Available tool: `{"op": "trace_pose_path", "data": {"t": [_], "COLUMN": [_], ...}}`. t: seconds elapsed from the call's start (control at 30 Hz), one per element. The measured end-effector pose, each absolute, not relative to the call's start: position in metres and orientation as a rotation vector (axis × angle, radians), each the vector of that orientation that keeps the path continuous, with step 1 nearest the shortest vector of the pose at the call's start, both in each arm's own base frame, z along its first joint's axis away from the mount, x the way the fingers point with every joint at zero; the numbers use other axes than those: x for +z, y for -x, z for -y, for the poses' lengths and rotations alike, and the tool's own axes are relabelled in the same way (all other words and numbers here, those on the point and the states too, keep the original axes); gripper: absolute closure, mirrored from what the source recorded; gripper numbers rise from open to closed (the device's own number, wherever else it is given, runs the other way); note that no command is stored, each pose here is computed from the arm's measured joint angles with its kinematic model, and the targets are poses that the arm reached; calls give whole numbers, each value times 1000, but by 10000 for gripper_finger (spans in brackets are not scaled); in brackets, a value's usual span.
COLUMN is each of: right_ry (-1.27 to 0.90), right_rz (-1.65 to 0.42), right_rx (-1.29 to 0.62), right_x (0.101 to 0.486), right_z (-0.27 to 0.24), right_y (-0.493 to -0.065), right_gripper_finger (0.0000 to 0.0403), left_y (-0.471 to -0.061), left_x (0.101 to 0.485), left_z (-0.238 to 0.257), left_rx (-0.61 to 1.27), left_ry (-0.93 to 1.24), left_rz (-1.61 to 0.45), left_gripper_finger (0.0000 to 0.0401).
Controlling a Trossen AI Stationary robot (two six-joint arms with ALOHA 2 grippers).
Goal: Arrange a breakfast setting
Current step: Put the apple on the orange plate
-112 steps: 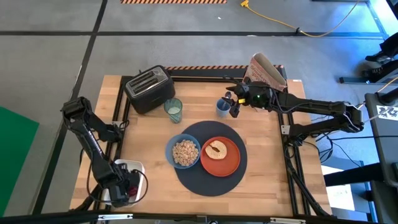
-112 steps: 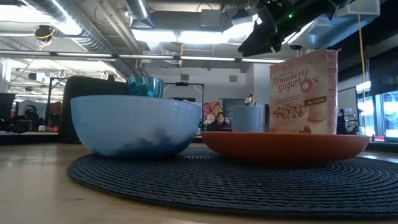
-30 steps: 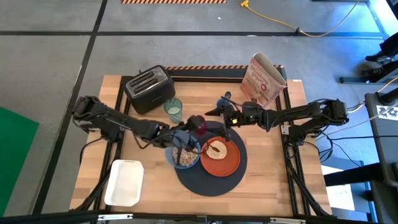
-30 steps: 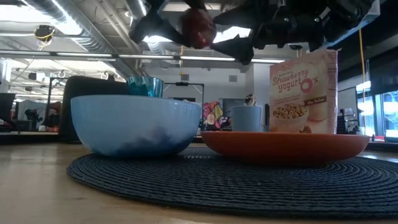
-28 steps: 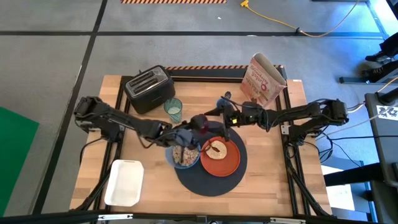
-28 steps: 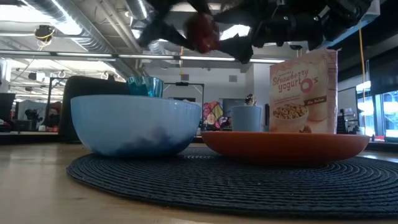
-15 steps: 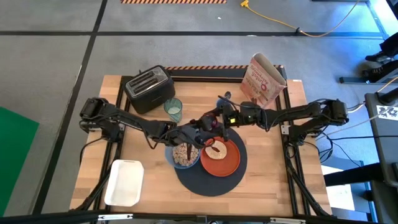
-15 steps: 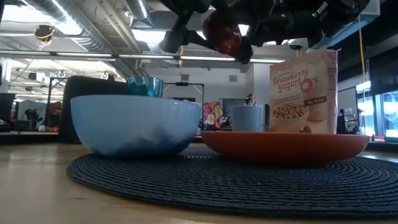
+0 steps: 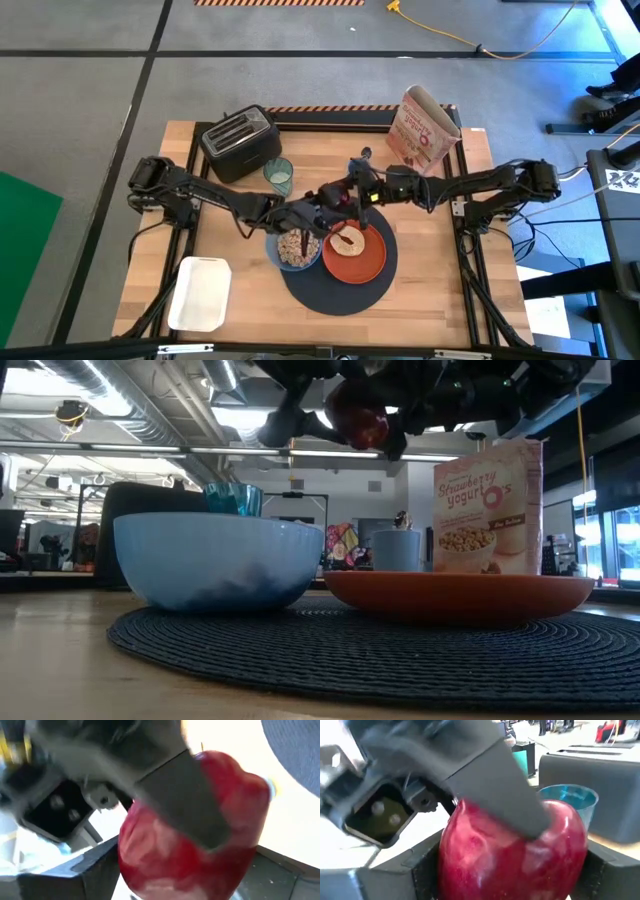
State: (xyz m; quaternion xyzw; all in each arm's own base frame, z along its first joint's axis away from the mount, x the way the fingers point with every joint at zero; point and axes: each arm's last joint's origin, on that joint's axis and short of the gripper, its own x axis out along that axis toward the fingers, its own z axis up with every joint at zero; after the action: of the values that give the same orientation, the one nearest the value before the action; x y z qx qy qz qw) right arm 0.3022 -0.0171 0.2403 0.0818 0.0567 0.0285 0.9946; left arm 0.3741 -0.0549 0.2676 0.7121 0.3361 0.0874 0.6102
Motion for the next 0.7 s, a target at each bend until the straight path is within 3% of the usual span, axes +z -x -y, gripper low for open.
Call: {"op": "trace_pose_path", "data": {"t": [0.23, 0.4, 0.7], "right_ry": [-61, 31, 177], "right_rz": [-46, -64, -104], "right_rx": [-8, -73, -170], "right_x": [245, 243, 231], "right_z": [20, 22, 24], "right_y": [-302, -301, -296], "right_gripper_finger": [97, 105, 100], "left_y": [-371, -364, -338], "left_x": [275, 278, 275], "left_z": [44, 38, 26], "left_rx": [394, 565, 530], "left_ry": [-1393, -1118, -568], "left_rz": [-767, -745, -755], "left_gripper_finger": [11, 2, 1]}}
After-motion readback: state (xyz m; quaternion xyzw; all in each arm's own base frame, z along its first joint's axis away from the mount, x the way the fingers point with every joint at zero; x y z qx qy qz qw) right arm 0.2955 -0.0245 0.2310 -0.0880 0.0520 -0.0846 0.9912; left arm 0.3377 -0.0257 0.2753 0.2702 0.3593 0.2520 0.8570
